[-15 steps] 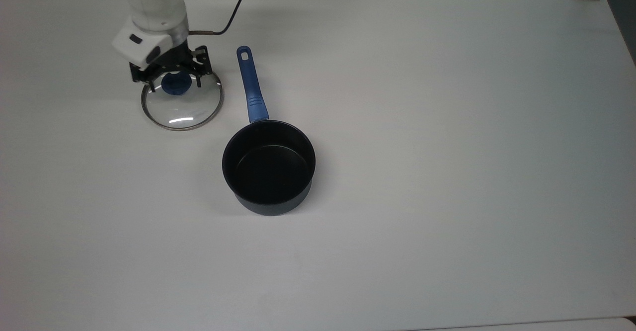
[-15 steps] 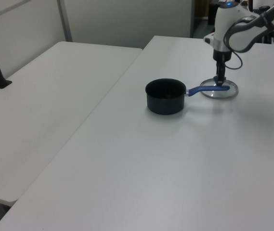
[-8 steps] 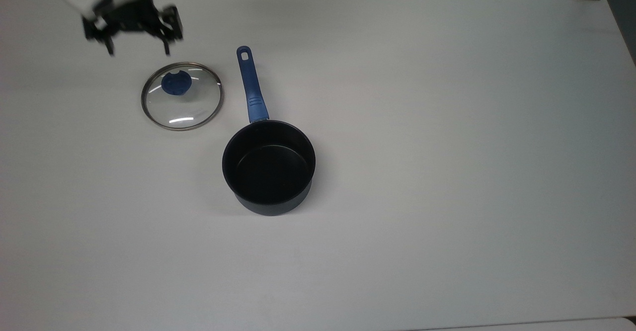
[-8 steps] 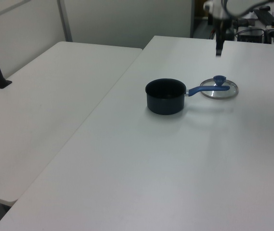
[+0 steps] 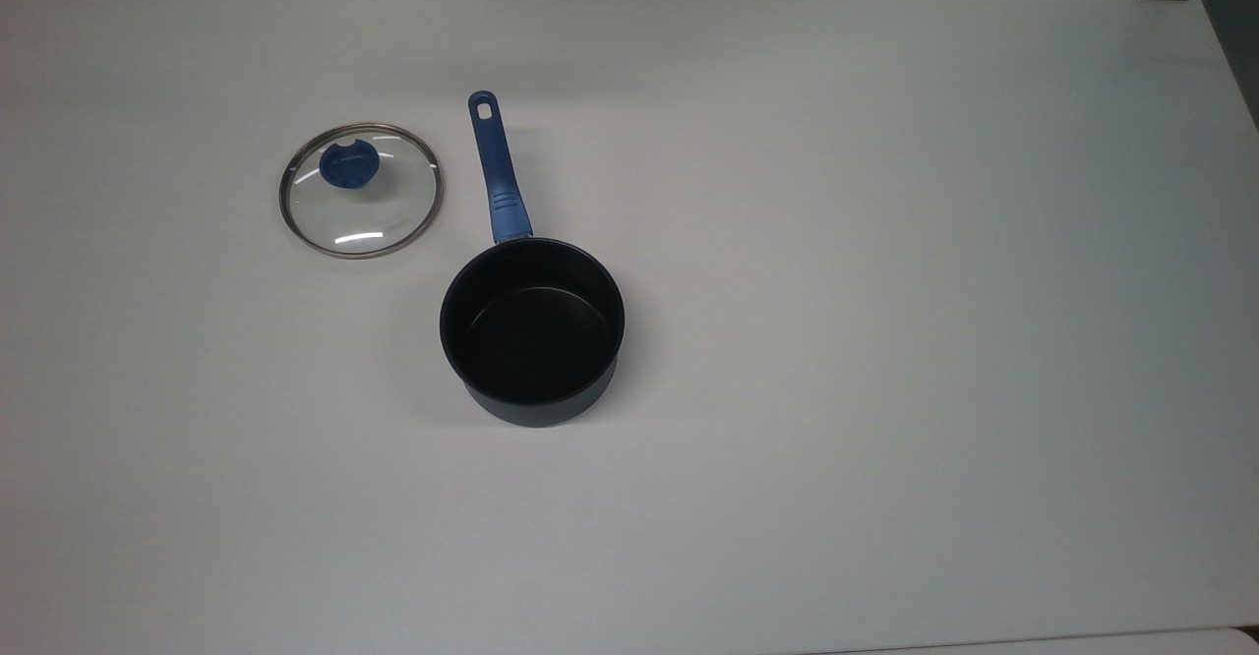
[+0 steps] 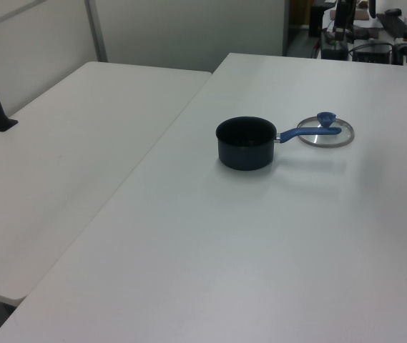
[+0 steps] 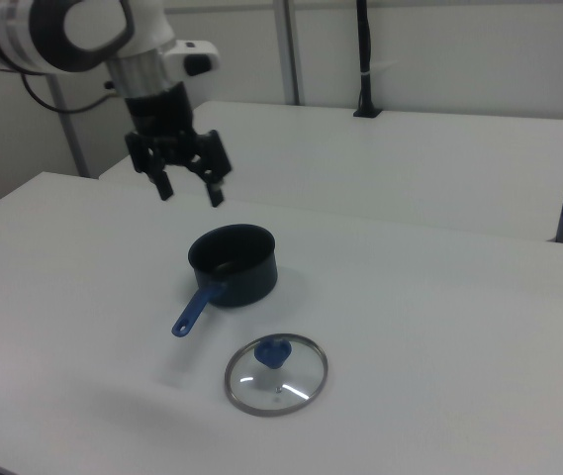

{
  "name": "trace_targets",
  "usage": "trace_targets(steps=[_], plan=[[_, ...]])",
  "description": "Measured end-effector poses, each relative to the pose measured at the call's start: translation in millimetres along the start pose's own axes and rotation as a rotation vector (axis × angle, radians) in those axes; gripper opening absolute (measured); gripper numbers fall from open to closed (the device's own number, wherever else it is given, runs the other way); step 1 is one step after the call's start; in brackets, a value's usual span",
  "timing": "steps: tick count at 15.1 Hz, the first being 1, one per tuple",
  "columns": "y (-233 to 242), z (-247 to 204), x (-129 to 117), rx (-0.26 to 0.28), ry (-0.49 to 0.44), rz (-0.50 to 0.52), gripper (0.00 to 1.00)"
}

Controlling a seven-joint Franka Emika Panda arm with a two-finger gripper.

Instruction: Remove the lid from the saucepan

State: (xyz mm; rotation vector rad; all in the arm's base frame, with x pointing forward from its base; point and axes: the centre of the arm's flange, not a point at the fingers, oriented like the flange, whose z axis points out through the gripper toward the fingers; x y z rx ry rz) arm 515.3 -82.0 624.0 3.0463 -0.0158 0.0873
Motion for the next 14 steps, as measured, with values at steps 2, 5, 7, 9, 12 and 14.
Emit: trace_targets(steps=[2, 5, 7, 9, 12, 14], plan=[[-21.0, 0.9, 3.4, 0.041, 0.0, 0.066, 1.0], [-32.6, 5.8, 13.0, 0.053, -0.006, 0.071, 1.0], [-39.7, 8.1, 25.5, 0.05, -0.006, 0.057, 1.0], [-42.5, 13.5, 35.9, 0.047, -0.011, 0.035, 1.0], [-42.6, 20.0, 42.1, 0.047, -0.02, 0.028, 1.0], [-41.5, 20.0, 42.4, 0.046, -0.02, 0.029, 1.0]])
